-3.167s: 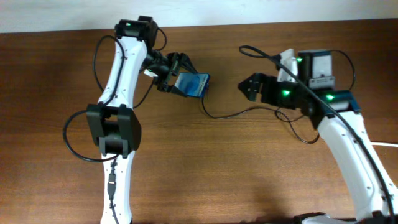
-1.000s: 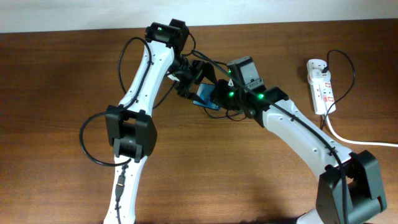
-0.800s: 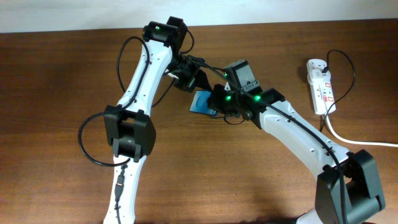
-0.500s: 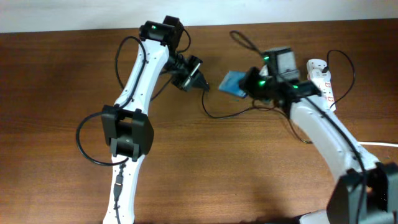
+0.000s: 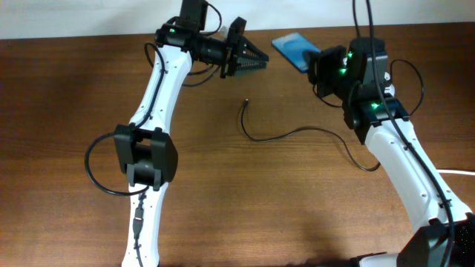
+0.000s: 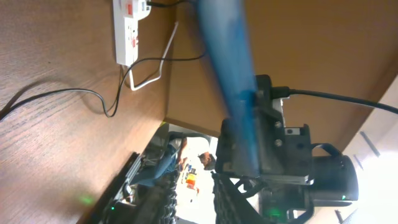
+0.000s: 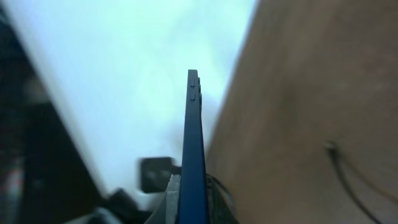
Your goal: Plug charger to phone and switch on socket
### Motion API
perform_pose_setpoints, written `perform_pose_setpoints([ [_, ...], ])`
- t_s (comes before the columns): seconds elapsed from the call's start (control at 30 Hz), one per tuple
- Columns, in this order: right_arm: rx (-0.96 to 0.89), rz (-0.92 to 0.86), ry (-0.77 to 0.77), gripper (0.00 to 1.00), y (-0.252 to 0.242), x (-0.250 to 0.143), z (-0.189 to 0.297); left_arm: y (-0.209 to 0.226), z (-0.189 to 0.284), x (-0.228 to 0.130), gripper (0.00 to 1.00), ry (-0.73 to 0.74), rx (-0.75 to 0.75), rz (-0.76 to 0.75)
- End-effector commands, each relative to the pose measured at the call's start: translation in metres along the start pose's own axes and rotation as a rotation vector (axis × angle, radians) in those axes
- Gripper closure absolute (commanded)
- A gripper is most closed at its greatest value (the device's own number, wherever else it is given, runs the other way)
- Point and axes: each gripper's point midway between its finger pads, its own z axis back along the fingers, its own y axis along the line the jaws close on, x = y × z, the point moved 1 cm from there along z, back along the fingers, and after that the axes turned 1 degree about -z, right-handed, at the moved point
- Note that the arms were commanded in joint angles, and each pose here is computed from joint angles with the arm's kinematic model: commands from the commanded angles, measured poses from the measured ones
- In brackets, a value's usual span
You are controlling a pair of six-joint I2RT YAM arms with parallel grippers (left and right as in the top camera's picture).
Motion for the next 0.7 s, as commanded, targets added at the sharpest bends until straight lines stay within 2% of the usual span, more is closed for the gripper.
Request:
perform_pose_setpoints([
  [0.0,0.110,-0.003,-0.047,0.96,0.036,-0.006,0.009,-0.014,0.002,0.002,0.70,0.006,-0.033,0.107],
  [0.1,0.103,0.011,-0.088,0.96,0.034,-0.018,0.003,-0.022,0.002,0.009,0.68,-0.001,-0.047,0.231],
  [0.27,0.088,0.032,-0.149,0.96,0.029,-0.036,-0.006,-0.027,-0.006,0.008,0.66,0.011,-0.050,0.297],
  [0.47,0.106,0.045,-0.131,0.96,0.029,-0.053,-0.018,-0.025,-0.015,0.007,0.65,0.006,-0.034,0.362],
  [0.6,0.106,0.051,-0.117,0.96,0.026,-0.062,-0.024,-0.025,-0.015,0.008,0.66,0.001,-0.032,0.395],
  [0.67,0.108,0.053,-0.111,0.96,0.025,-0.065,-0.026,-0.023,-0.015,0.011,0.69,-0.017,-0.023,0.407],
])
